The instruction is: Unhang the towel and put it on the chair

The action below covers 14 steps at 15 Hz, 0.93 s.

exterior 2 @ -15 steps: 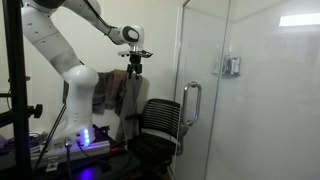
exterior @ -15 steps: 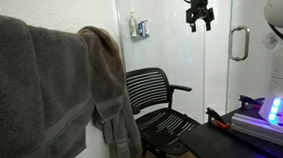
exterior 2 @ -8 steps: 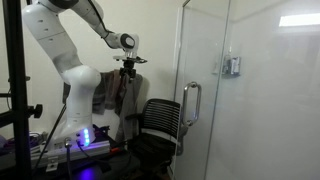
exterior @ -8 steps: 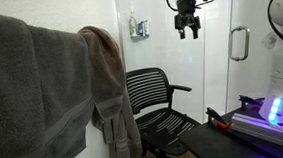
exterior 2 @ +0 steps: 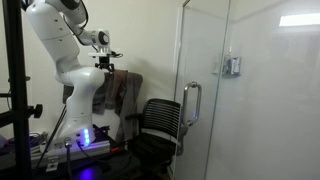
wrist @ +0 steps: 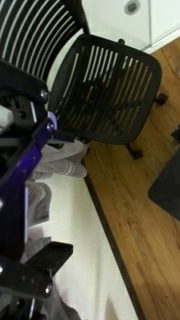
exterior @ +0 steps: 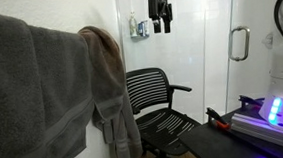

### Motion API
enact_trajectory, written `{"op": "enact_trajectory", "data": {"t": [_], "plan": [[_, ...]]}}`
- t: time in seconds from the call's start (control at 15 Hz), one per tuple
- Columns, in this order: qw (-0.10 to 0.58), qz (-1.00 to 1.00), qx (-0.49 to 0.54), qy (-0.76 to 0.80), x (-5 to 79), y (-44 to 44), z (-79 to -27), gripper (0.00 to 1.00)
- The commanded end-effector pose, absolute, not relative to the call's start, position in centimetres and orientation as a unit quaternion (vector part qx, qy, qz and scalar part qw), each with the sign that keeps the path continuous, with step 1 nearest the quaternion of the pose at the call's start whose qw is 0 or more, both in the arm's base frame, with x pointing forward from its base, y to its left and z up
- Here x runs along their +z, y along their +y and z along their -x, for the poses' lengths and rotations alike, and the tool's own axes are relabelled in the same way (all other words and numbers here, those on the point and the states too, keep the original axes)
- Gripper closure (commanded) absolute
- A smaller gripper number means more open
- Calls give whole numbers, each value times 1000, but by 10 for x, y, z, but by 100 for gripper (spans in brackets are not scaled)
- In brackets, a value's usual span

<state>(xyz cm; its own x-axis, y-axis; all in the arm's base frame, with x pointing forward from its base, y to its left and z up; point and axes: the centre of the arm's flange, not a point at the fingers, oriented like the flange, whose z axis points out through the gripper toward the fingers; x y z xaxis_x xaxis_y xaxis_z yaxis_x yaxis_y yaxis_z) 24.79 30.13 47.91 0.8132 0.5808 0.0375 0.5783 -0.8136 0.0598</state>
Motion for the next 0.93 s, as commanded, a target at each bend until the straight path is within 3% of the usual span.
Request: {"op": "enact_trajectory", "data": {"t": [0.0, 0.33, 0.4, 0.87], "plan": [[21, -939, 129, 319, 513, 327, -219, 0], [17, -935, 152, 321, 529, 326, -213, 0], [-43, -947, 132, 290, 523, 324, -219, 0], [-161, -951, 1, 264, 494, 403, -160, 0]]}}
